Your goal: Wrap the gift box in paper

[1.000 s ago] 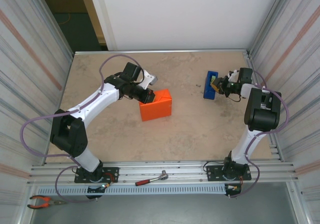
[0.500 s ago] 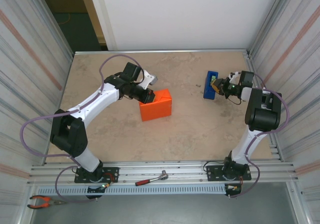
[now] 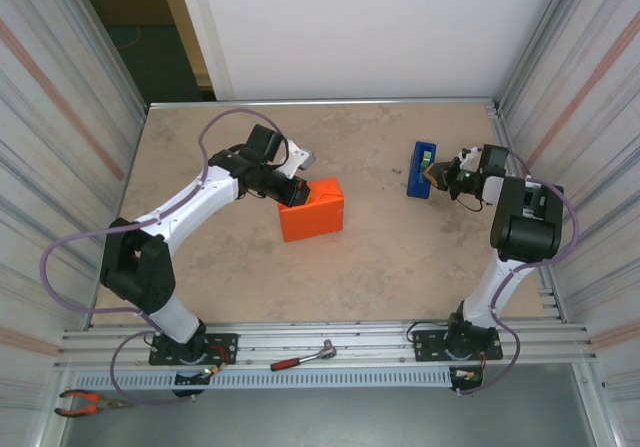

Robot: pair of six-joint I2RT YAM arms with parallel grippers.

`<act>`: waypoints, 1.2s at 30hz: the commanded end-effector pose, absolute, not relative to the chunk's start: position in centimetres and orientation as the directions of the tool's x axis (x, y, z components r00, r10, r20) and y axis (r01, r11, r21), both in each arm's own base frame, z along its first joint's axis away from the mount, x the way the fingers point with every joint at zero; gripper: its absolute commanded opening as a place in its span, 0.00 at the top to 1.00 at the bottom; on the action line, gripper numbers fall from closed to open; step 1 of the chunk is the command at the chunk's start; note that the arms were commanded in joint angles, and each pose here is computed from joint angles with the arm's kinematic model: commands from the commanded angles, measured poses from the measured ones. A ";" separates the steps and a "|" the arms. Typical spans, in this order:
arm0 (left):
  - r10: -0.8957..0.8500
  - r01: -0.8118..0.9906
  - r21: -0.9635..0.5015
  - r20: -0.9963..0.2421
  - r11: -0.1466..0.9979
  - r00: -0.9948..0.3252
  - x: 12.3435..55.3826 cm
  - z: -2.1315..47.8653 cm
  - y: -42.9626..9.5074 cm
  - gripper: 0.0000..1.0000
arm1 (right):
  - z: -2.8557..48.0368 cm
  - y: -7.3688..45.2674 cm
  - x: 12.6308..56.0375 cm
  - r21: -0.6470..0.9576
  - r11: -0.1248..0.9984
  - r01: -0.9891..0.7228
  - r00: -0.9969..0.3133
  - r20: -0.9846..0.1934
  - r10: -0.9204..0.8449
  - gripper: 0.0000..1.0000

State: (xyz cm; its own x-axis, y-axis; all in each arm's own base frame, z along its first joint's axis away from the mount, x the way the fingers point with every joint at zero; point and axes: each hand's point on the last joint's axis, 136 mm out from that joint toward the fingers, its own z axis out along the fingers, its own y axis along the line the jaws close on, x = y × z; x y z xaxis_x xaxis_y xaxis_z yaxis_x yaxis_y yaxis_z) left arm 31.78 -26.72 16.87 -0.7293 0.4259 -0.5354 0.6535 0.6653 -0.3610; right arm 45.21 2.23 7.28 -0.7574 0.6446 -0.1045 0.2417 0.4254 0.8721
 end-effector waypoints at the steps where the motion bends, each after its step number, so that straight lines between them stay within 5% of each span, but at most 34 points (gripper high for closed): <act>1: 0.504 0.615 -0.327 -0.365 0.717 -0.782 29.6 11.1 -25.0 1.00 | 7.1 2.3 44.5 0.873 0.396 0.284 -0.749 -0.056 0.661 1.00; 14: 0.504 0.614 -0.326 -0.363 0.719 -0.784 29.6 11.1 -24.9 1.00 | 12.7 3.6 44.1 0.890 0.403 0.211 -0.737 -0.127 0.664 1.00; 36: 0.507 0.615 -0.328 -0.361 0.717 -0.783 29.6 10.9 -25.0 1.00 | 11.5 4.6 39.5 0.865 0.378 0.330 -0.701 -0.044 0.712 1.00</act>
State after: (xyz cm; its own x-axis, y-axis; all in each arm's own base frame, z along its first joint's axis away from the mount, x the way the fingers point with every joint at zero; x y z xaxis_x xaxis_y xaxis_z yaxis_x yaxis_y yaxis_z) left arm 31.76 -26.73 16.86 -0.7291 0.4265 -0.5352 0.6539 0.6650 -0.3609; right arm 40.77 3.85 11.51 -0.6974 0.7110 -0.0897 0.2932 0.3973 0.8696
